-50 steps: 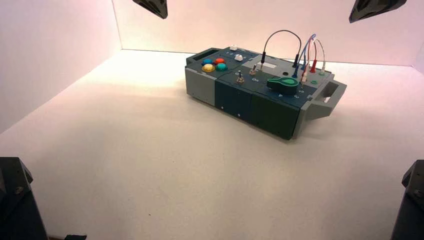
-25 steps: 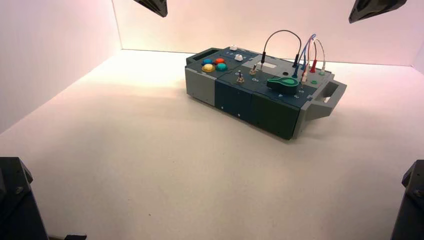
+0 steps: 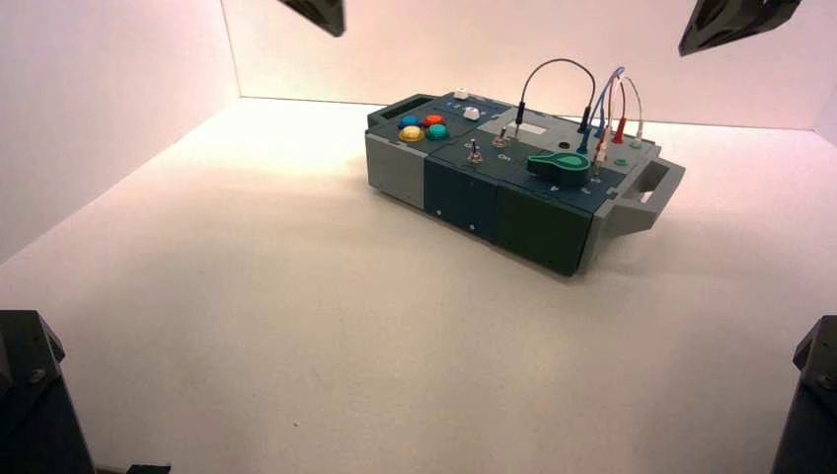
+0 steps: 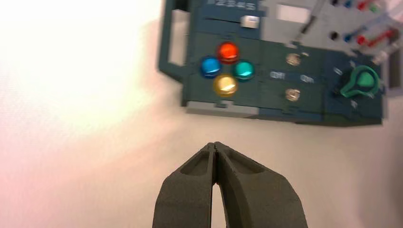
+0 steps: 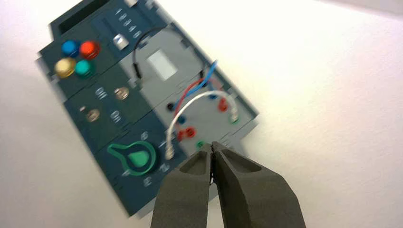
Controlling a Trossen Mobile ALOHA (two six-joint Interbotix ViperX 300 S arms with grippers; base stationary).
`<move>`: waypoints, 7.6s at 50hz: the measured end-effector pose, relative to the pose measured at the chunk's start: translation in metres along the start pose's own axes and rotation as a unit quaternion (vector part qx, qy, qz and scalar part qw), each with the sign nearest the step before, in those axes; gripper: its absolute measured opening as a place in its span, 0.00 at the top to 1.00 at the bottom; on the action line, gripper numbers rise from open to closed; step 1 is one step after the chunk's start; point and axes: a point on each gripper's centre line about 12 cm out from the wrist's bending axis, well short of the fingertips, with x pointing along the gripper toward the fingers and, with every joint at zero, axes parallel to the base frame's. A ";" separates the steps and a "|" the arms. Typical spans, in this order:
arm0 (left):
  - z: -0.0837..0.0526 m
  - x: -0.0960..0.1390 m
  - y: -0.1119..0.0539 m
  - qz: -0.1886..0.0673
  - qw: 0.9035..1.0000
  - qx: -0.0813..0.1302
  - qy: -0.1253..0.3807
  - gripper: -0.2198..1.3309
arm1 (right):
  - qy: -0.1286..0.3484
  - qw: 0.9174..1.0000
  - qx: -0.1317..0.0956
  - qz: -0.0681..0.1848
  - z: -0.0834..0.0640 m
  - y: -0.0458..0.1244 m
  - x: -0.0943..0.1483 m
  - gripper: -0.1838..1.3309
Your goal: Flip the top switch off with the left gripper.
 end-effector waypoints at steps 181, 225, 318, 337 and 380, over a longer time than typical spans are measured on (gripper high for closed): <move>0.073 0.158 -0.109 -0.091 0.986 0.070 0.124 0.96 | 0.203 0.970 0.116 -0.066 -0.043 -0.037 0.109 0.97; 0.079 0.179 -0.112 -0.093 0.984 0.069 0.133 0.96 | 0.201 0.971 0.115 -0.066 -0.043 -0.036 0.109 0.97; 0.082 0.185 -0.090 -0.053 0.987 0.067 0.137 0.96 | 0.198 0.971 0.115 -0.067 -0.043 -0.037 0.110 0.97; 0.081 0.182 -0.091 -0.054 0.985 0.068 0.146 0.96 | 0.197 0.971 0.115 -0.068 -0.043 -0.037 0.110 0.97; 0.092 0.143 -0.063 -0.053 0.978 0.076 0.188 0.96 | 0.207 0.970 0.113 -0.063 -0.052 -0.030 0.091 0.97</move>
